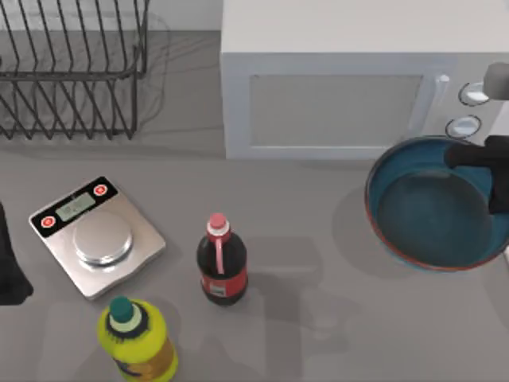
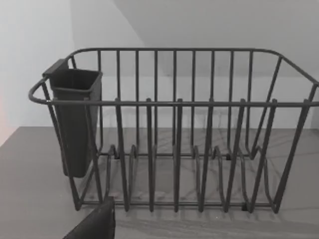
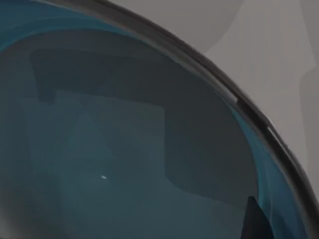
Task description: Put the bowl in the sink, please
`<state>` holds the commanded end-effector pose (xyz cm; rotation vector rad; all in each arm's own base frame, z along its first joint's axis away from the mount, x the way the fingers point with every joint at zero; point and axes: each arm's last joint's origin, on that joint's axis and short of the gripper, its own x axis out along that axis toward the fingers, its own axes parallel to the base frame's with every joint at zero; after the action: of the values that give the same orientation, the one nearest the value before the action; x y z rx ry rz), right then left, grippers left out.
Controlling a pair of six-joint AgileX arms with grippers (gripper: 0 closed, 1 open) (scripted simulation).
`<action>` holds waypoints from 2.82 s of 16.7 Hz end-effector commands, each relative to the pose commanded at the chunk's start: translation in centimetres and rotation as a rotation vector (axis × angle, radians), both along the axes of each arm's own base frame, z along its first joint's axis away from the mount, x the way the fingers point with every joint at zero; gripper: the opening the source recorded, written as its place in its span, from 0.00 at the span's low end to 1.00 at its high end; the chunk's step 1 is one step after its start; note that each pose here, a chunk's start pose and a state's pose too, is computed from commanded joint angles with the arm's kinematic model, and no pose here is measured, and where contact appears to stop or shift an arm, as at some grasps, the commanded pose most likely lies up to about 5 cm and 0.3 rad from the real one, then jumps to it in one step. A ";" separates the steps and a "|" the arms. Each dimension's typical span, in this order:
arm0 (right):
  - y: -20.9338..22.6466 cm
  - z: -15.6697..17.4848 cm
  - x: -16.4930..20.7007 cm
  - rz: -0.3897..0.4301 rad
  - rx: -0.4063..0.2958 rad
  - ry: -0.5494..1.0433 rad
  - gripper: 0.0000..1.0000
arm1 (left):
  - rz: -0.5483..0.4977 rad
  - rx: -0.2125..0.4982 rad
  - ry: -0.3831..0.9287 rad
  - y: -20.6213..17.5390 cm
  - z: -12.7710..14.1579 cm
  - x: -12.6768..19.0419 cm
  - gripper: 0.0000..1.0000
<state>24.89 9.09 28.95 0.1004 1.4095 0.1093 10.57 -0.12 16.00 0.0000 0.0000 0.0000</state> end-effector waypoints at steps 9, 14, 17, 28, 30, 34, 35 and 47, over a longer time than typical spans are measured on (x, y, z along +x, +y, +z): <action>-7.6 1.5 6.6 0.016 0.254 -0.777 0.00 | 0.000 0.000 0.000 0.0 0.0 0.0 1.00; -14.8 -2.4 7.5 -0.004 0.152 -1.126 0.00 | 0.000 0.000 0.000 0.0 0.0 0.0 1.00; -18.6 -5.6 6.0 -0.040 0.055 -1.248 0.00 | 0.000 0.000 0.000 0.0 0.0 0.0 1.00; -22.7 -8.0 1.8 -0.118 -0.107 -1.409 0.00 | 0.000 0.000 0.000 0.0 0.0 0.0 1.00; -22.7 -8.1 2.0 -0.115 -0.103 -1.408 0.00 | 0.000 0.000 0.000 0.0 0.0 0.0 1.00; -23.2 -10.4 2.7 -0.117 -0.100 -1.401 0.00 | 0.000 0.000 0.000 0.0 0.0 0.0 1.00; -23.4 -11.5 2.9 -0.118 -0.100 -1.398 0.00 | 0.000 0.000 0.000 0.0 0.0 0.0 1.00; -22.7 -23.0 1.8 -0.118 -0.108 -1.409 0.00 | 0.000 0.000 0.000 0.0 0.0 0.0 1.00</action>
<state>26.72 -13.64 5.91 -0.0001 -0.0001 -0.0100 10.57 -0.12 16.00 0.0000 0.0000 0.0000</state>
